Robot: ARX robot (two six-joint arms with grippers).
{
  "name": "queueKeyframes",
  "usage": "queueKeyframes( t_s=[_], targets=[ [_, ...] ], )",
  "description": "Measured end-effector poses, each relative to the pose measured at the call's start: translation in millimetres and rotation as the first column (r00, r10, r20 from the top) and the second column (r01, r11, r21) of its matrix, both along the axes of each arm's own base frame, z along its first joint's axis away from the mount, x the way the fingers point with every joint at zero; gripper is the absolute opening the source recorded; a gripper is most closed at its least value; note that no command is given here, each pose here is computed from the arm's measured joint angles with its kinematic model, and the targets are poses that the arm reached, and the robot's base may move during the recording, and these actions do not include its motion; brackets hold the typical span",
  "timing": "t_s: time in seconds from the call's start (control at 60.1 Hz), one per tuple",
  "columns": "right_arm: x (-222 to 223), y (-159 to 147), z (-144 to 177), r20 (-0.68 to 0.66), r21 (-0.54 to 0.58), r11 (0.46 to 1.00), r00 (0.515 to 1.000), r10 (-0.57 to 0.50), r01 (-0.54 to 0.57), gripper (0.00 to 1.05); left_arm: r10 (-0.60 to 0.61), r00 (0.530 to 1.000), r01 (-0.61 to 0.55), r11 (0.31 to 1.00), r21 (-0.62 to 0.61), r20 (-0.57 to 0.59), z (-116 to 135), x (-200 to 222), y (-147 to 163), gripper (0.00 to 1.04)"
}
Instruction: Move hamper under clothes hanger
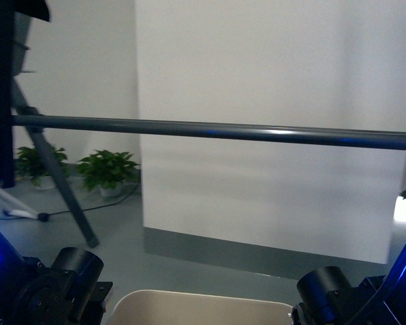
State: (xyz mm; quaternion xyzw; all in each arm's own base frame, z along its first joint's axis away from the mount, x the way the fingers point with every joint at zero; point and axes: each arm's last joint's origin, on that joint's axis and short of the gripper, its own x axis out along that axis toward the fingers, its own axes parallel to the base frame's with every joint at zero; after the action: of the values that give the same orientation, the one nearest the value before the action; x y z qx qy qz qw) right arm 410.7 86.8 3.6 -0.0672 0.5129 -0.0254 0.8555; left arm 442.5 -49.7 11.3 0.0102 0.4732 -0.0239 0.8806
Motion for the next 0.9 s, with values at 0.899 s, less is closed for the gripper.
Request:
queueKeyframes(
  t_s=[0.899],
  targets=[
    [-2.2, 5.4, -0.8, -0.007, 0.009, 1.000, 1.000, 0.018, -0.018, 0.03, 0.016, 1.000, -0.016, 1.000, 0.009, 0.003, 0.7, 0.8, 4.7, 0.04]
  ],
)
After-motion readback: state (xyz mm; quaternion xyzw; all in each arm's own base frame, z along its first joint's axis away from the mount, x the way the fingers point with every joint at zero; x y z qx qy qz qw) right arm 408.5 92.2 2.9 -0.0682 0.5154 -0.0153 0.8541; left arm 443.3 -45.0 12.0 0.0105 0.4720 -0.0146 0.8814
